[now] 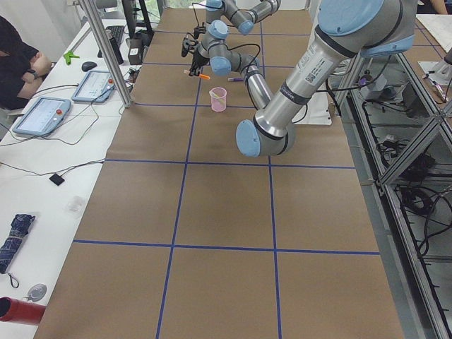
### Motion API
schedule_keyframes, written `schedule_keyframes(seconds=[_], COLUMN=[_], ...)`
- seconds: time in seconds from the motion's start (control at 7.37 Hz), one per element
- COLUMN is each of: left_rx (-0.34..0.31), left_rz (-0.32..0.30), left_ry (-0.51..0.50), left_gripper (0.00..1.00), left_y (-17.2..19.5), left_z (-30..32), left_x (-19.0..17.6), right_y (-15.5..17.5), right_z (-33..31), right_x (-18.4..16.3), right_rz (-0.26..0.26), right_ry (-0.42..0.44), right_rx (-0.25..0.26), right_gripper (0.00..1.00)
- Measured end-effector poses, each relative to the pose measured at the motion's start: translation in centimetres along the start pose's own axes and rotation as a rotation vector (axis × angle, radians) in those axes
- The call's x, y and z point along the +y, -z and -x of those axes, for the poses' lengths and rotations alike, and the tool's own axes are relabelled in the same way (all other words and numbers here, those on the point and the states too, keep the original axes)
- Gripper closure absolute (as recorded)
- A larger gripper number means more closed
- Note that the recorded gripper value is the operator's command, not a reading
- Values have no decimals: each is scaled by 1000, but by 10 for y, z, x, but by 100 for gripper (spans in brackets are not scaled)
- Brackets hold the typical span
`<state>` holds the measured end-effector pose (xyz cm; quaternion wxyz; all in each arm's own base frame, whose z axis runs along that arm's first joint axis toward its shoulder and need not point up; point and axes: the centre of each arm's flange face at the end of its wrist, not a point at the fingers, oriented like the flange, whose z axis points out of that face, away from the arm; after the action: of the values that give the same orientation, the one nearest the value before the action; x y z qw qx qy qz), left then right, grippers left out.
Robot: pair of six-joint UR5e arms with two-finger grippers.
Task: Collect pens into pen holder
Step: 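Withdraw the right gripper from the cup while the left gripper holds the orange marker raised, then move the orange marker over the pink cup and drop it in with the left gripper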
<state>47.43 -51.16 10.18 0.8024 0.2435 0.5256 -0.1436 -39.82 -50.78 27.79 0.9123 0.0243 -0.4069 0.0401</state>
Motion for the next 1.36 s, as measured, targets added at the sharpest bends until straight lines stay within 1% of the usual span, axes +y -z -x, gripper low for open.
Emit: schedule_keyframes(seconds=[0.14, 0.41, 0.81, 1.09, 1.36], left_rx=[23, 34, 12, 24, 38], left_rz=[-39, -79, -90, -93, -87], left_ry=[7, 9, -3, 1, 0], left_gripper=[100, 100, 100, 100, 100], left_y=[-3, -9, -27, -46, -52], left_z=[0, 0, 4, 12, 13], left_x=[16, 34, 47, 52, 60], right_y=[-5, -18, -36, -42, -44], right_z=[1, 4, 5, 4, 3], right_x=[2, 10, 25, 31, 32], right_rz=[11, 34, 63, 75, 80], right_ry=[-1, 0, 11, 13, 13], right_rx=[4, 15, 29, 37, 40], right_gripper=[1, 1, 1, 1, 1])
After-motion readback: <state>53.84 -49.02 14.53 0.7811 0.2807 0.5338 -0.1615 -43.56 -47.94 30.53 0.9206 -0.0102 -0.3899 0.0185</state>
